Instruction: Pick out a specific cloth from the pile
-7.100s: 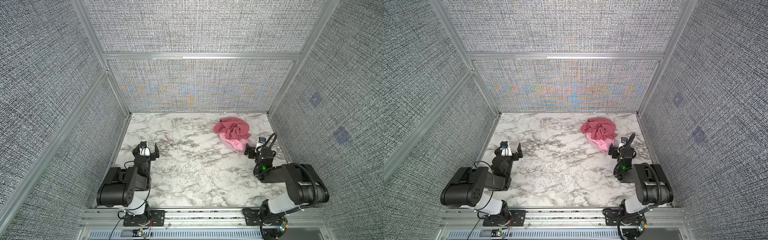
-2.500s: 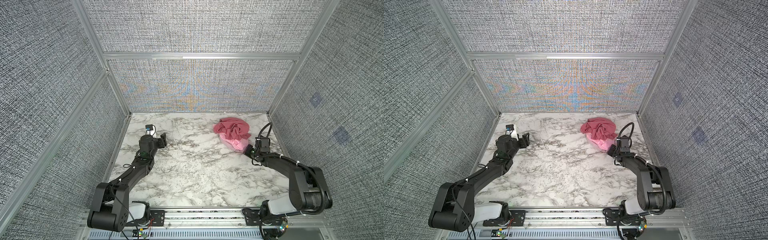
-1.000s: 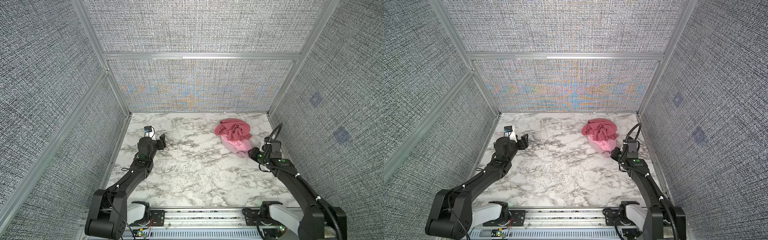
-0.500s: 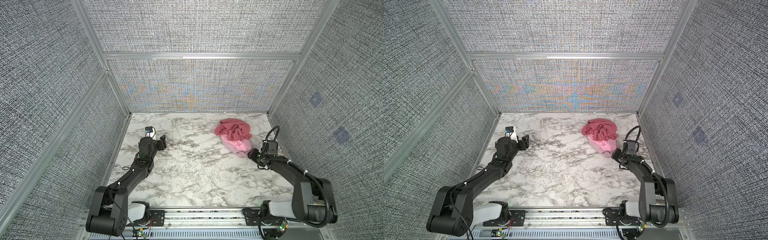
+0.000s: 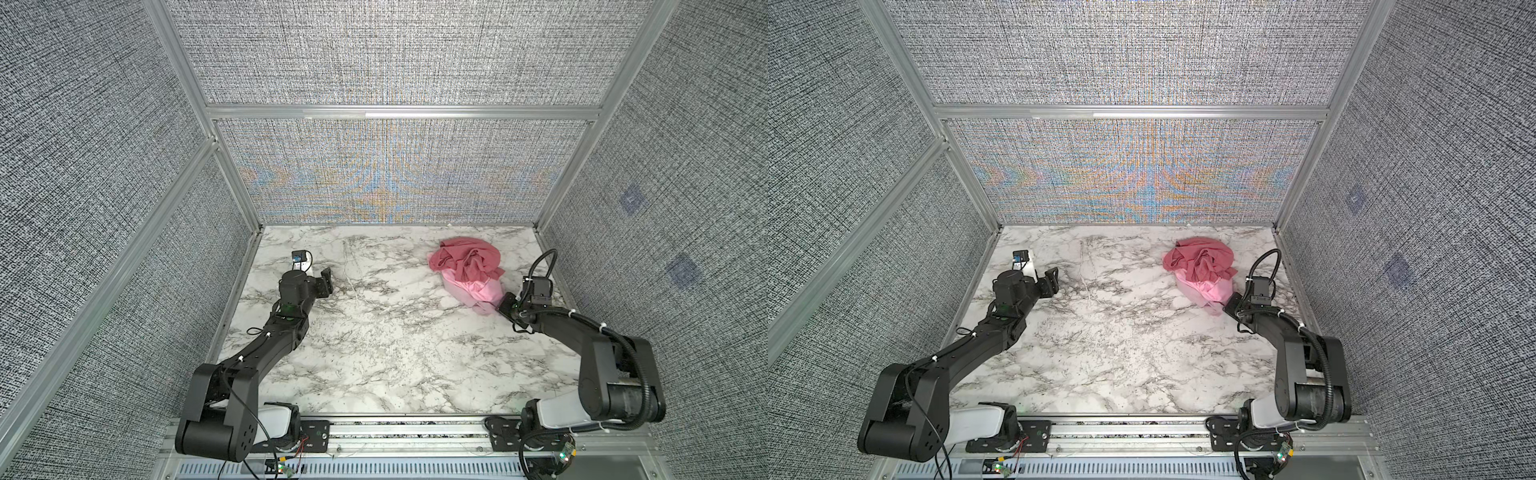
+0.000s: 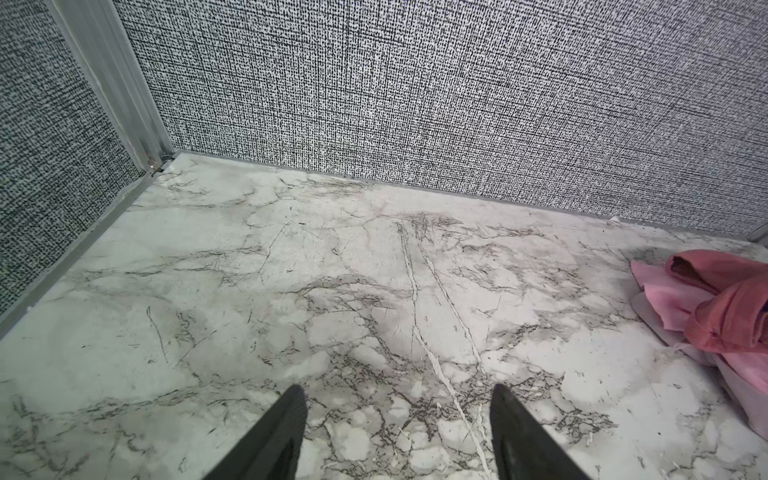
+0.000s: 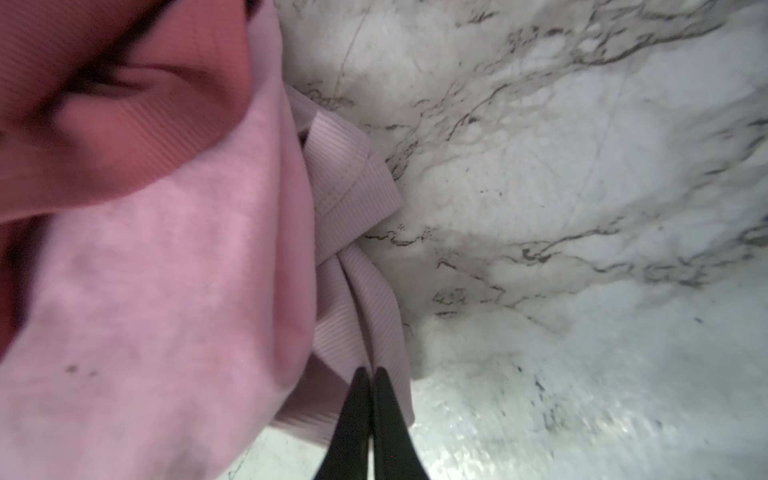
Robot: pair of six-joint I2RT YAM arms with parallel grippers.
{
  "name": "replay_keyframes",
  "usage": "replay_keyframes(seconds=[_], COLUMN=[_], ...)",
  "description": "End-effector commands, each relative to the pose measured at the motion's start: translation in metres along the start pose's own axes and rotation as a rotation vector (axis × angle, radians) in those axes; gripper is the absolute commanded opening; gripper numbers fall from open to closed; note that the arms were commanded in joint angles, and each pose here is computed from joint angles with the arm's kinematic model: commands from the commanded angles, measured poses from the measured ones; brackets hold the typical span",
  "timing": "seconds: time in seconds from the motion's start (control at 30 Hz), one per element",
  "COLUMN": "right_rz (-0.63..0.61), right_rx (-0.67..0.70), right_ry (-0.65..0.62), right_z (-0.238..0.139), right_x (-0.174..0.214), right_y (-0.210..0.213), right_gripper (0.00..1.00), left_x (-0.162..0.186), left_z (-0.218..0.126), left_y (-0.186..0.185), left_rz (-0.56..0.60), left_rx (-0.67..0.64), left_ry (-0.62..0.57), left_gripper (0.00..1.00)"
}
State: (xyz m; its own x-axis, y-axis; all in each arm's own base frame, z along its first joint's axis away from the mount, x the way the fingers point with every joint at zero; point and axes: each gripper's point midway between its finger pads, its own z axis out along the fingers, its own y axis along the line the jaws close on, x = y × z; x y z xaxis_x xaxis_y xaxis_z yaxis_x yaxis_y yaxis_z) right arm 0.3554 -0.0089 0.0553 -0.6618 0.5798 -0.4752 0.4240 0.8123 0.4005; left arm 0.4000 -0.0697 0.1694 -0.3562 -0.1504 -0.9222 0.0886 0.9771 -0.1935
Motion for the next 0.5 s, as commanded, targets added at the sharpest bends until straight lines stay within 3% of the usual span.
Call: replay_keyframes(seconds=[0.0,0.47], right_rz=[-0.004,-0.057], right_rx=[-0.03,-0.235], right_ry=[-0.029,-0.252], right_z=[-0.017,-0.125], right_x=[-0.006,-0.065], right_y=[0.008,0.07], right_gripper=[0.0,0.0], left_x=[-0.008,-0.016], left_z=[-0.003,-0.017], left_y=[-0.001,-0.001], left_rz=[0.001,0.001], left_rx=[0.002,0.0], left_ry=[-0.026,-0.057], left_gripper=[0.72,0.72])
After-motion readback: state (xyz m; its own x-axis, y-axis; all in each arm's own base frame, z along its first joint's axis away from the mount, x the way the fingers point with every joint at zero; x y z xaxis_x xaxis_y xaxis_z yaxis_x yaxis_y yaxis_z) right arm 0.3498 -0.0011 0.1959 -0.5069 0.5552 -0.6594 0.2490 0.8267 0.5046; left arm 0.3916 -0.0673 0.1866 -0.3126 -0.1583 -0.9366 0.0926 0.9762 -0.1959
